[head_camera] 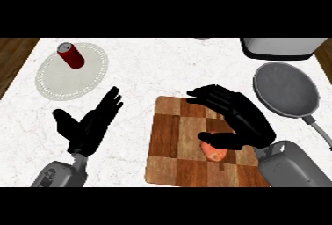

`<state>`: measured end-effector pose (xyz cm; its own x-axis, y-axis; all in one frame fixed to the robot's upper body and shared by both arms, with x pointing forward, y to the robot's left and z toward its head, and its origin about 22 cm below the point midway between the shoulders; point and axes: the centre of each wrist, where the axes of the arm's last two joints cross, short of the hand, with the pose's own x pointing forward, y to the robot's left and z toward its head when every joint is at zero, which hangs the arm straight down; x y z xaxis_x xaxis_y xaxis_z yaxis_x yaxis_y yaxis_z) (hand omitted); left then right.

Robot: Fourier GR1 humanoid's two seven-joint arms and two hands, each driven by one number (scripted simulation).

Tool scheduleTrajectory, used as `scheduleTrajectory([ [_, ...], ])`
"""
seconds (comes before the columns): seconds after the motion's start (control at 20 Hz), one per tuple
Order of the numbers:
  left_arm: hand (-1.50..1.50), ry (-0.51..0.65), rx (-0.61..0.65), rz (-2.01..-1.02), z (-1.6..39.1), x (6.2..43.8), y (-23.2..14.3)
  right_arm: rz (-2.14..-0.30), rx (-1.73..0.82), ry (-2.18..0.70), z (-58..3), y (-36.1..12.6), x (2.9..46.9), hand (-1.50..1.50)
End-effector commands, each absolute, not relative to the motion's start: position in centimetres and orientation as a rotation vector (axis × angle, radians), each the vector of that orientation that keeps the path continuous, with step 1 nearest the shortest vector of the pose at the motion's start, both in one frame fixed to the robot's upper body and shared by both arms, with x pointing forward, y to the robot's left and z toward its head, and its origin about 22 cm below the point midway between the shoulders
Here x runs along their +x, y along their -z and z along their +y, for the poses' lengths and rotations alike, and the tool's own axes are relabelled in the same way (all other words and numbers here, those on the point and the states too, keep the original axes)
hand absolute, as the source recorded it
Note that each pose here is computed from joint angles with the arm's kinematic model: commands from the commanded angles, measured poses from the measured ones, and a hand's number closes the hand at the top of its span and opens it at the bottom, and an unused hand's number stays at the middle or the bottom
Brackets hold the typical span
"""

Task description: Pick the squash from the cutting board and place it in the pan

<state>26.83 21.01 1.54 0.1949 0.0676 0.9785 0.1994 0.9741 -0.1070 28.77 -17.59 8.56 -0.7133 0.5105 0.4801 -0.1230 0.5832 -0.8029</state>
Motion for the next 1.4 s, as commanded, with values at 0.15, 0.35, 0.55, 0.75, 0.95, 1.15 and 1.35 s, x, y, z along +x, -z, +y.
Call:
scheduleTrajectory([
  [0.15,0.0,0.102,-0.24,-1.351,21.3,26.2,-1.1,-1.654,-0.577,-1.717,-15.8,-7.8,28.4,-1.5],
  [0.35,0.0,0.097,-0.215,-1.341,21.2,26.1,-0.6,-1.342,-0.851,-1.986,-14.8,-7.7,28.0,-1.5],
  [0.55,0.0,0.084,-0.212,-1.338,22.5,25.5,0.0,-1.086,-0.97,-2.087,-10.0,-7.5,25.8,-1.5],
  [0.75,0.0,0.102,-0.222,-1.343,22.2,25.8,-1.0,-0.777,-0.992,-2.215,-6.5,-5.8,23.9,-1.5],
  [0.95,0.0,0.083,-0.218,-1.354,22.6,25.2,-0.4,-0.621,-1.069,-2.239,-1.9,-4.8,21.2,-1.5],
  [1.15,0.0,0.076,-0.227,-1.367,22.6,24.1,-2.1,-0.582,-1.058,-2.168,-0.7,-3.5,19.8,-1.5],
  [1.35,0.0,0.088,-0.226,-1.354,22.3,26.6,-1.8,-0.573,-1.073,-2.155,-0.3,-4.3,20.2,-1.5],
])
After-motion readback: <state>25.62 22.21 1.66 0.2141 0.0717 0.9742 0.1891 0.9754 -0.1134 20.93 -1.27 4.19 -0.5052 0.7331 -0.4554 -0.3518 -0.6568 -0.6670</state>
